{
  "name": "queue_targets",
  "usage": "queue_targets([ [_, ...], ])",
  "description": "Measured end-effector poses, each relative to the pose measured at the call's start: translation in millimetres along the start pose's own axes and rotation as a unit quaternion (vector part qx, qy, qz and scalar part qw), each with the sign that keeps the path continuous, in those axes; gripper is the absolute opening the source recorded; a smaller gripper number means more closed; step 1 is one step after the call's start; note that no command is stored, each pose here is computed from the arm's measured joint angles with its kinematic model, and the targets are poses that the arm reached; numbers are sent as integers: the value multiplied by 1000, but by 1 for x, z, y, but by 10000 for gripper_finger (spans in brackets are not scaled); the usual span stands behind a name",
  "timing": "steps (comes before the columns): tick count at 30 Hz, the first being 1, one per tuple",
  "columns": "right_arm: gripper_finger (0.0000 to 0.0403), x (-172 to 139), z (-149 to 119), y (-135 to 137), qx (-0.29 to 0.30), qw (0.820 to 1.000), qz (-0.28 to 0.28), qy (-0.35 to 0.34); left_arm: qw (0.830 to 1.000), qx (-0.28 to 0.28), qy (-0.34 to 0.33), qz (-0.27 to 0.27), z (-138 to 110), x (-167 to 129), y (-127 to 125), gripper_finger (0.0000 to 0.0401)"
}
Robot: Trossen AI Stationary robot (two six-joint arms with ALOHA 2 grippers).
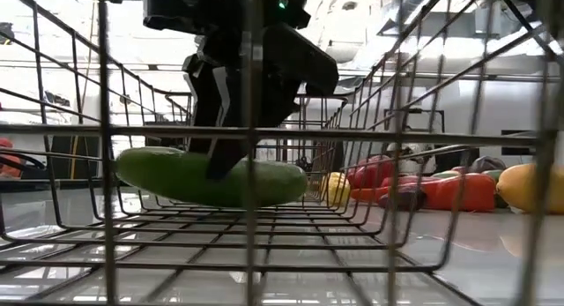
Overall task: Sort produce into baskets
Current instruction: Put the cucumber from the bottom wire basket into the top wire basket
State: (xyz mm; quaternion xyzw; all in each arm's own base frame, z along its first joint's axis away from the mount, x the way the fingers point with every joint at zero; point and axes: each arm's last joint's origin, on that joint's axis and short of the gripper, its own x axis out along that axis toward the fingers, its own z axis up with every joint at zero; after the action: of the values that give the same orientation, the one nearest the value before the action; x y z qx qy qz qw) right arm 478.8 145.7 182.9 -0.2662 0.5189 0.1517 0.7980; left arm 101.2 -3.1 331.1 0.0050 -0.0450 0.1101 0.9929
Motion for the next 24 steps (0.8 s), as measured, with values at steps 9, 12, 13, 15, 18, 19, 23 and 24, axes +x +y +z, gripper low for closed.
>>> queue_targets([
  [9, 247, 25, -12, 4, -19, 998, 5, 59, 1000, -2, -2, 0, 0, 0, 0, 292],
  [12, 226, 27, -13, 5, -20, 998, 7, 67, 1000, 2, 1, 0, 0, 0, 0, 292],
  [13, 217, 26, -13, 5, -20, 998, 4, 67, 1000, 3, 1, 0, 0, 0, 0, 292],
  [15, 200, 25, -13, 4, -21, 997, -5, 71, 1000, 3, 3, 0, -1, 0, 0, 292],
  [18, 192, 22, -13, 4, -20, 997, -12, 74, 1000, 5, 4, 0, -1, 0, 0, 292],
  [19, 193, 19, -12, 2, -16, 997, -13, 76, 1000, 5, 4, 0, -1, 0, 0, 292],
  [23, 214, -2, -4, -5, 4, 998, -20, 65, 1000, 5, 5, 1, -1, 0, 0, 292],
  [24, 218, -9, -2, -7, 6, 998, -21, 63, 1000, 5, 5, 1, -1, 0, 0, 292],
])
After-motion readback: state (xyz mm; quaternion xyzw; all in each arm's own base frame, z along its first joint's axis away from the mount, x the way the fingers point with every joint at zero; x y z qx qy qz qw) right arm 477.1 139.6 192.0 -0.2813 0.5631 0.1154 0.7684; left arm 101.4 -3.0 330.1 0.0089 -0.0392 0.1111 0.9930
